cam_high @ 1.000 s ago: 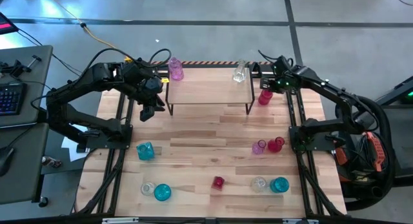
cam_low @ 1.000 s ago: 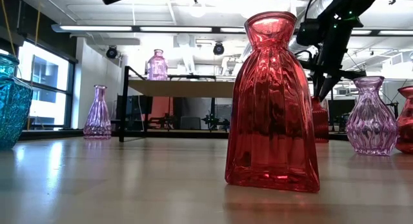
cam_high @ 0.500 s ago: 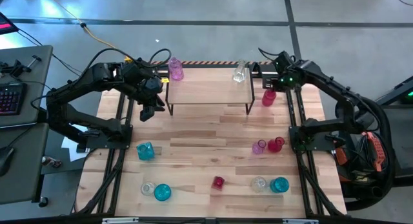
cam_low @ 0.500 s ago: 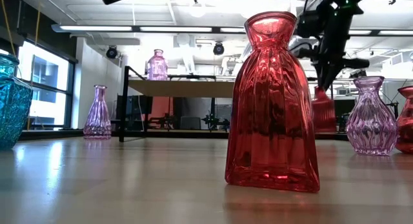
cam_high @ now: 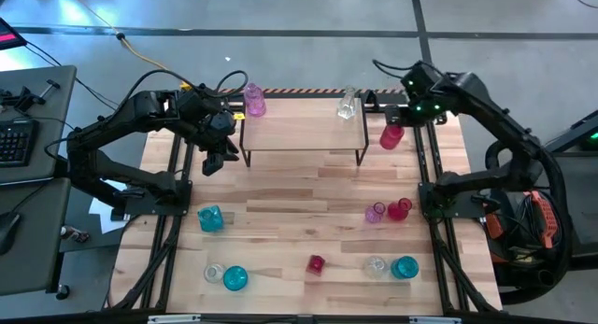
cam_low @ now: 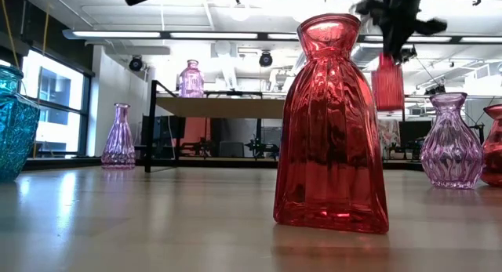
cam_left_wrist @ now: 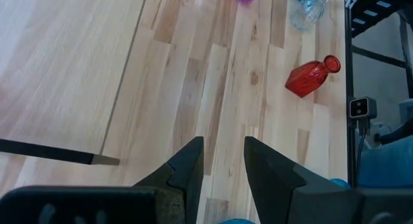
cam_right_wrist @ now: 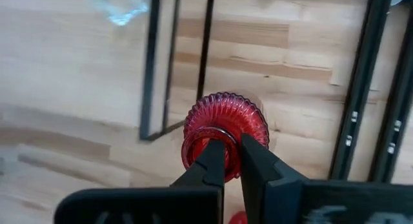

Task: Sort vases onto shelf
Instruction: Put the top right red vase on the shelf

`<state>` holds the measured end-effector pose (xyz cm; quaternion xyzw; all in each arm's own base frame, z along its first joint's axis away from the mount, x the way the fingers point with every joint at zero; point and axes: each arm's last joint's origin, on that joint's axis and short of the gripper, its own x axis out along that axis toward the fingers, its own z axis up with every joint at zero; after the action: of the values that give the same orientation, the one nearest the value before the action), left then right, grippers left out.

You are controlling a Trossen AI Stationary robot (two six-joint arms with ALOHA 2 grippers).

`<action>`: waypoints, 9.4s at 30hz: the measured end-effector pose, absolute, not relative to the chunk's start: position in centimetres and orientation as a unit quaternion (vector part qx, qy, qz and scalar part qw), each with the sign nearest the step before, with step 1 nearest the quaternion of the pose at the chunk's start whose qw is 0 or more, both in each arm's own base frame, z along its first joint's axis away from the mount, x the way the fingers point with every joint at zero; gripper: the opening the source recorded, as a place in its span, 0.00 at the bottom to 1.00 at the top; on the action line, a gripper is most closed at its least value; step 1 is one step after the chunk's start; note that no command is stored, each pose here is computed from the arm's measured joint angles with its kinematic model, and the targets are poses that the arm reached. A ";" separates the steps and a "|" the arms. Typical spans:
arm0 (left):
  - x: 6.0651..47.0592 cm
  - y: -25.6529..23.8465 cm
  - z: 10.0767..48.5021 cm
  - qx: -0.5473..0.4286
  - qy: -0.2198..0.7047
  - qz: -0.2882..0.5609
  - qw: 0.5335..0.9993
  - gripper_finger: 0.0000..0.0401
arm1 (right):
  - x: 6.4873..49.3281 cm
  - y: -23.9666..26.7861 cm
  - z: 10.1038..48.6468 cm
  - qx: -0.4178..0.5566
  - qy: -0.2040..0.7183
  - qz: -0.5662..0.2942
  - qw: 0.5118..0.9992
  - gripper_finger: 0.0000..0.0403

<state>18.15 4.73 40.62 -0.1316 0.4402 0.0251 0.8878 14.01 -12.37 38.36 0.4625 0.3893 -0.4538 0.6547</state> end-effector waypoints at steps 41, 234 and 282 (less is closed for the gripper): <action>18.1 4.7 40.6 -0.108 0.441 0.014 0.891 0.26 | 29.3 -11.0 43.3 0.392 0.339 -0.305 0.799 0.00; 18.2 4.9 40.6 -0.095 0.440 0.039 0.892 0.26 | 32.9 -22.8 38.8 0.315 0.400 -0.359 0.782 0.31; 18.2 4.9 40.6 -0.096 0.440 0.039 0.892 0.26 | 32.0 -22.8 40.1 0.311 0.398 -0.353 0.787 0.44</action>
<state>18.20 4.93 40.64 -0.0955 0.4400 0.0392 0.8920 31.95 -22.82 40.10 0.3113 0.3982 -0.3532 0.7872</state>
